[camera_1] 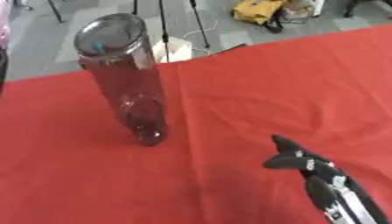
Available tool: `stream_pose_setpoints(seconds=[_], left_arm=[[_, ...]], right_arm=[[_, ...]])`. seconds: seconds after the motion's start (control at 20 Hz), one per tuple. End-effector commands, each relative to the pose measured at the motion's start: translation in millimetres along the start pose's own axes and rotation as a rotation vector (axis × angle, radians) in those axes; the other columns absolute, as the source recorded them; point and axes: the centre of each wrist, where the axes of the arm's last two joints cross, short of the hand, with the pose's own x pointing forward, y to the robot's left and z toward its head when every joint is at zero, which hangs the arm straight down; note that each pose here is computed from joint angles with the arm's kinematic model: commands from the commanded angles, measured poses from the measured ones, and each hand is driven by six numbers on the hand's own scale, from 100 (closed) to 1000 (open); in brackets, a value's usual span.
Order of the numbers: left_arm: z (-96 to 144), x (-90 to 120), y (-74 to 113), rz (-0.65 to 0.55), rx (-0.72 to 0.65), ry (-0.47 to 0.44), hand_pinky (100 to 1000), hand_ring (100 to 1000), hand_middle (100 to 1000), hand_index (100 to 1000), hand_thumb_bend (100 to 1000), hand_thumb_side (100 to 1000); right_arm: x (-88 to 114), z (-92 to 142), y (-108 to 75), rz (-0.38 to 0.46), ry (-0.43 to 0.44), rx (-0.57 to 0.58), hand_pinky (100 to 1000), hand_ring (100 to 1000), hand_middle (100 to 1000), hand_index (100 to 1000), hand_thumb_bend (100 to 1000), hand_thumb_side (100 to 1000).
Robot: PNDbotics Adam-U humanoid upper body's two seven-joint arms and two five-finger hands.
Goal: Arrange flowers into the vase.
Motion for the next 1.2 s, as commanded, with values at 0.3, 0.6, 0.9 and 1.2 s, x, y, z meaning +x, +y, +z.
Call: stream_pose_setpoints(seconds=[0.3, 0.6, 0.9, 1.2], left_arm=[[-5, 8, 6.2, -0.063, 0.004, 0.130, 100, 100, 100, 100, 105, 649], [-5, 7, 5.4, -0.121, 0.060, 0.234, 100, 100, 100, 100, 100, 669], [0, 7, -1.4, -0.080, 0.065, 0.157, 100, 100, 100, 100, 124, 633], [2, 6, -5.3, -0.057, 0.049, 0.079, 100, 100, 100, 100, 156, 598]], right_arm=[[5, -1, -4.3, -0.001, -0.009, 0.003, 1000, 1000, 677, 762, 100, 972], [5, -1, -5.1, -0.005, -0.007, 0.002, 1000, 1000, 677, 763, 100, 974], [5, -2, -5.1, -0.007, -0.013, 0.000, 1000, 1000, 676, 763, 100, 976], [6, -3, -3.7, -0.005, -0.019, 0.006, 1000, 1000, 674, 763, 100, 978]])
